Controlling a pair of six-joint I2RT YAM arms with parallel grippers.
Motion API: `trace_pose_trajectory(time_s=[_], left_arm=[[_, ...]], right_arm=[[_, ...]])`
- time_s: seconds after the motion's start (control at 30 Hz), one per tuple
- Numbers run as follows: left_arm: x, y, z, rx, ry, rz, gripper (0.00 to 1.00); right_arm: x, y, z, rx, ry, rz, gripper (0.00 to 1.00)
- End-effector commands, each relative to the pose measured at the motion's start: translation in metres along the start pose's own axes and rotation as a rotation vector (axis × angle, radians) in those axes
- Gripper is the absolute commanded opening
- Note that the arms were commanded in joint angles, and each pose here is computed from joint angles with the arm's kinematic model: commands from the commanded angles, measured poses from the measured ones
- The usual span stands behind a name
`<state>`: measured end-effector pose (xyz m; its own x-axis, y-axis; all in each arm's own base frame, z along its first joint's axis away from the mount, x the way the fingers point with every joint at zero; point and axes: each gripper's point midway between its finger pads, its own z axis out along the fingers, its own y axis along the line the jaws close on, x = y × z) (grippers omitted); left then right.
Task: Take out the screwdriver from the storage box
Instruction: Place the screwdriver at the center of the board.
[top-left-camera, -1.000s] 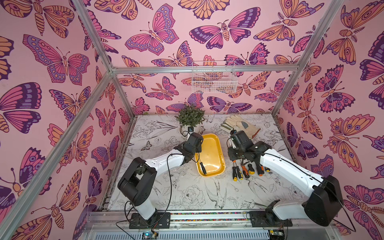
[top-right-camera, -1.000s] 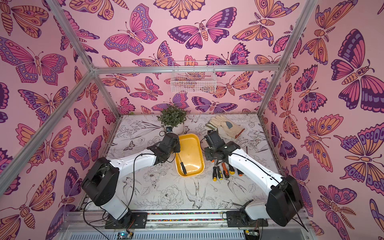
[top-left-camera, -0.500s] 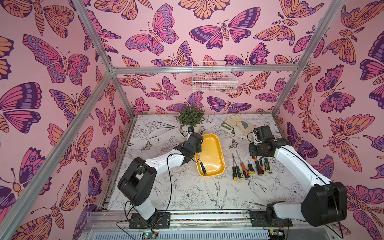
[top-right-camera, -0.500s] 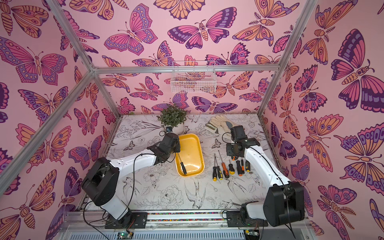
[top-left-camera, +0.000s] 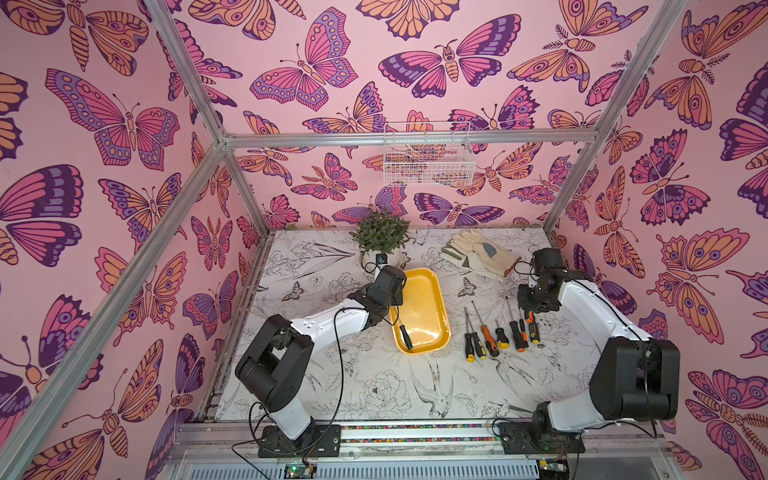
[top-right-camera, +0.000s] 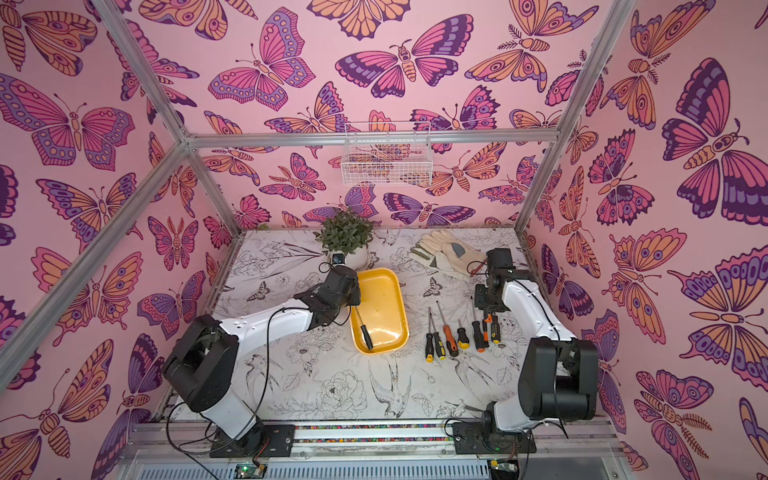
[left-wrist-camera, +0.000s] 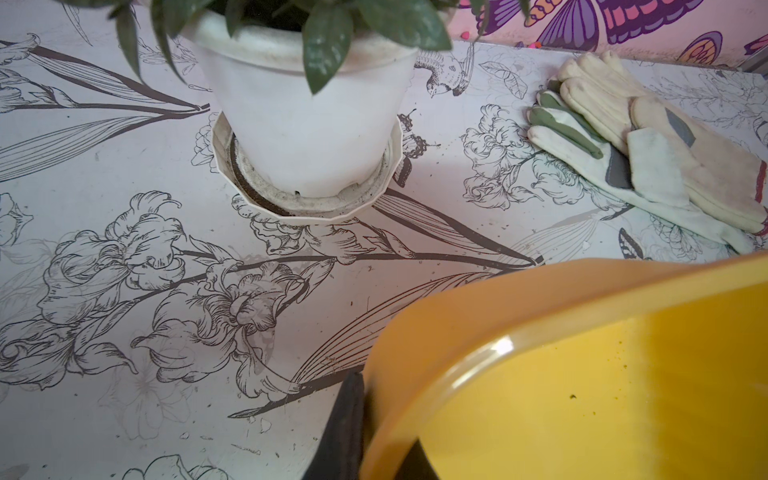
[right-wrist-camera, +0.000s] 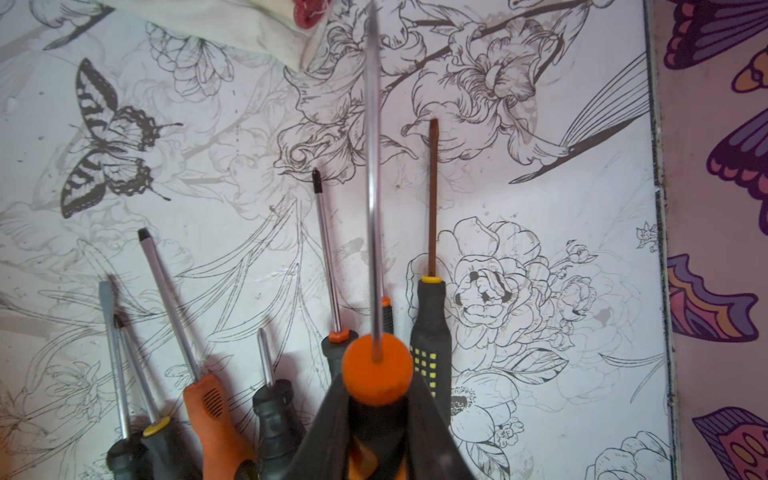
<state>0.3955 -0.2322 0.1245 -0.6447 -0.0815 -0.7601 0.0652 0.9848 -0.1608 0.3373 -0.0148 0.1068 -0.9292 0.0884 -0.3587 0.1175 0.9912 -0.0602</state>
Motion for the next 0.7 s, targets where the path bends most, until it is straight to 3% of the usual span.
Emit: trace_pose_trajectory(time_s=[0.0, 0.67], left_arm=[[-0.006, -0.001, -0.008, 0.026, -0.017, -0.008, 0.00], [-0.005, -0.002, -0.008, 0.038, -0.017, -0.002, 0.00]], right_arm=[[-0.008, -0.014, 0.002, 0.029, -0.001, 0.014, 0.00], [0.014, -0.074, 0.048, 0.108, 0.130, 0.153, 0.00]])
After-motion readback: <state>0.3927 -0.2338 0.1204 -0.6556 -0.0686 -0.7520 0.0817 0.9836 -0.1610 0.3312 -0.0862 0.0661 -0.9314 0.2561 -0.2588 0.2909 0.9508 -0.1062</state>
